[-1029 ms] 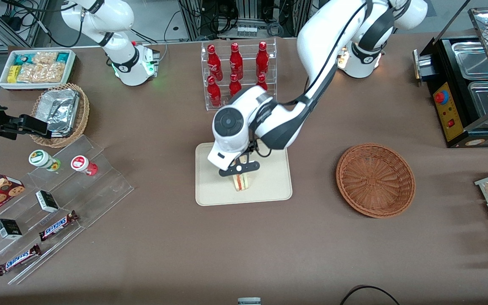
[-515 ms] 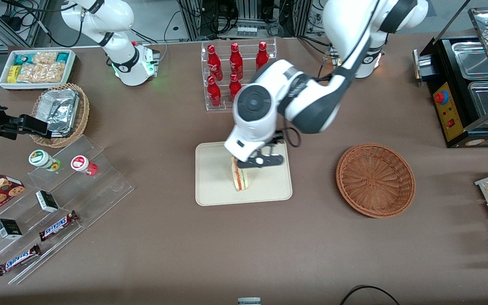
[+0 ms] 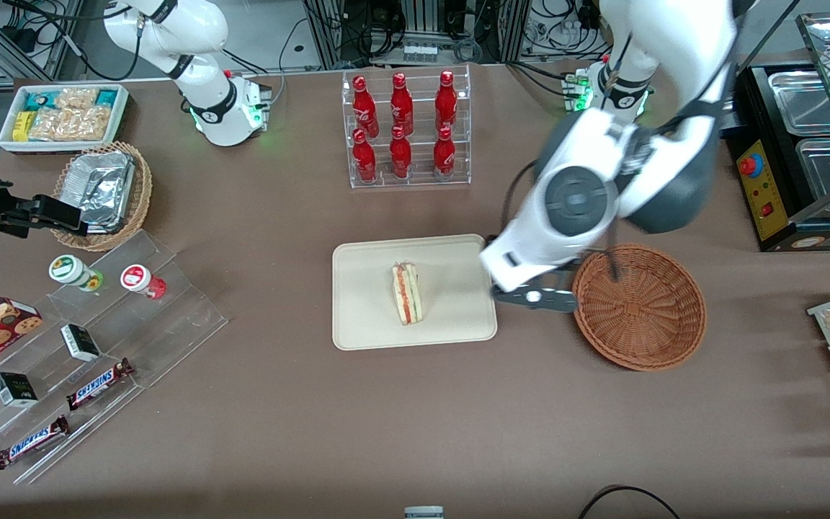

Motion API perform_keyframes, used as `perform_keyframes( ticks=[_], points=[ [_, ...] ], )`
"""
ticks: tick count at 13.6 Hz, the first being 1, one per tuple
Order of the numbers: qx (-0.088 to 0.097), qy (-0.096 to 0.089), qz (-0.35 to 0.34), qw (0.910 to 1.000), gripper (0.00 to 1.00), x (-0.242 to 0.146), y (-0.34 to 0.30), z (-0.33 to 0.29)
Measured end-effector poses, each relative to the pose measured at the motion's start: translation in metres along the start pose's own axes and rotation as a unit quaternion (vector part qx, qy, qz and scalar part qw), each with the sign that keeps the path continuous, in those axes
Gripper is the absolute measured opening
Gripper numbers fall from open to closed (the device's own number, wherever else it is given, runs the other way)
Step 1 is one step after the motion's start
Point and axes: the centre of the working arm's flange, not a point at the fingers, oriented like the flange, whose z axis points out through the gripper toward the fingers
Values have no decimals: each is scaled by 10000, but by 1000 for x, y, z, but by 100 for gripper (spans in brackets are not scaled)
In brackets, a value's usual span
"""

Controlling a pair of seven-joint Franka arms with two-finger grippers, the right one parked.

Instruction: Place sandwich from basket to tray

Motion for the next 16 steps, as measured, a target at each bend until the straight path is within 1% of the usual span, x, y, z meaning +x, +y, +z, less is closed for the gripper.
perform_keyframes(
  ticks=[5, 8, 12, 13, 16],
  points=[
    [-50, -11, 114, 9999, 100, -35, -104, -24],
    [-91, -129, 46, 9999, 100, -54, -150, -42],
    [-186, -225, -198, 9994, 100, -85, -216, -68],
    [-206, -240, -257, 9992, 100, -94, -229, -74],
    [-202, -206, -393, 9988, 100, -114, -243, -91]
  ],
)
